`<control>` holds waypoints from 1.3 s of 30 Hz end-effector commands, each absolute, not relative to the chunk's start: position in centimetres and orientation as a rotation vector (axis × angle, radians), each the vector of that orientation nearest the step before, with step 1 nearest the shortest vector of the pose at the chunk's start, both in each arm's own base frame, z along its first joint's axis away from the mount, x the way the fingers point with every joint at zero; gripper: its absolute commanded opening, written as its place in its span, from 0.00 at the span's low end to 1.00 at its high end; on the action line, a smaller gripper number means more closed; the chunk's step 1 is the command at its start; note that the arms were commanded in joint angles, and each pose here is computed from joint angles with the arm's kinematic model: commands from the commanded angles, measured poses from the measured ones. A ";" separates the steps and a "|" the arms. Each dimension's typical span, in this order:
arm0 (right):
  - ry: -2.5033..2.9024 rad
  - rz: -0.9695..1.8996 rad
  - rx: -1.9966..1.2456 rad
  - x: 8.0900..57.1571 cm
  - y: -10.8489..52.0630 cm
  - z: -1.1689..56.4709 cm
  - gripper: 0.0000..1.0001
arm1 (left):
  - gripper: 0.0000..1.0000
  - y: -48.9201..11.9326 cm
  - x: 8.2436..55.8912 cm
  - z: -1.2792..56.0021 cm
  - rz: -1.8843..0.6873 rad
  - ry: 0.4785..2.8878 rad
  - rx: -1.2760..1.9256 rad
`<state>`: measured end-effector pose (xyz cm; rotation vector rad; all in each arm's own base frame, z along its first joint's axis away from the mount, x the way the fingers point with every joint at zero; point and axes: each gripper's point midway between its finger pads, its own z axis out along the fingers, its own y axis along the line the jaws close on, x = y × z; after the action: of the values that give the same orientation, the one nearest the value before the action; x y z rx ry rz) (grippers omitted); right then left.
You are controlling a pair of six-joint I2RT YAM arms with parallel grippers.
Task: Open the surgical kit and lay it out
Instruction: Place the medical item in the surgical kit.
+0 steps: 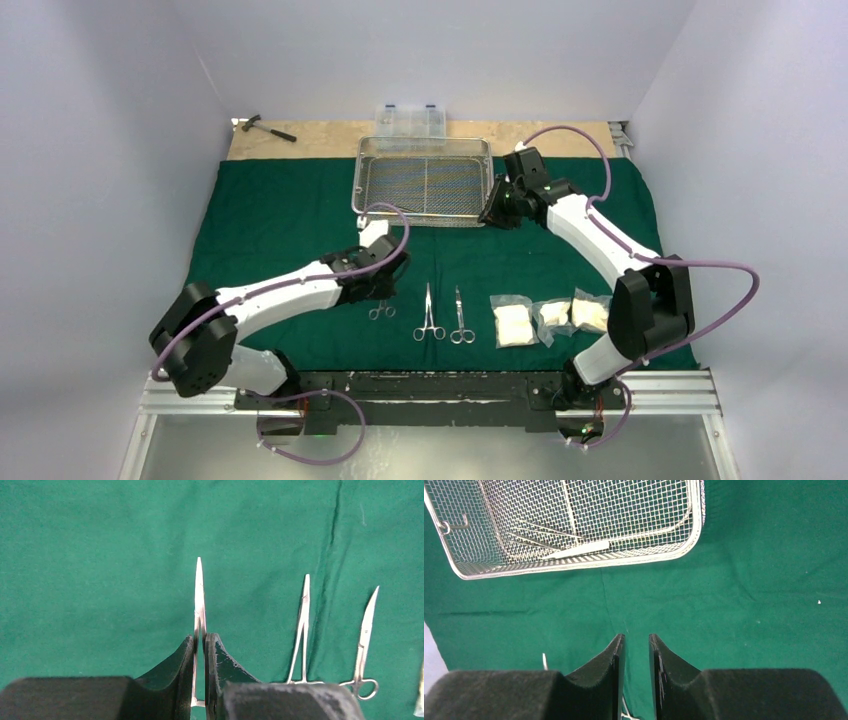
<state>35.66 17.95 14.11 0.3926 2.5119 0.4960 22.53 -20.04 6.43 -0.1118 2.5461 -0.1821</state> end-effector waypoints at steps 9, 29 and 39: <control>2.444 0.485 0.457 36.2 17.4 14.7 0.26 | 0.00 -23.5 20.1 4.1 -0.137 2.520 -0.099; 2.454 0.475 0.492 35.6 17.1 13.4 0.26 | 0.00 -23.6 20.5 3.2 -0.024 2.426 -0.078; 2.453 0.484 0.489 35.8 17.2 13.4 0.26 | 0.00 -22.9 18.7 1.0 0.016 2.507 -0.091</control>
<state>35.18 17.27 11.81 0.4790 2.5146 0.4607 19.23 -22.90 1.58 -0.0555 2.4911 0.0212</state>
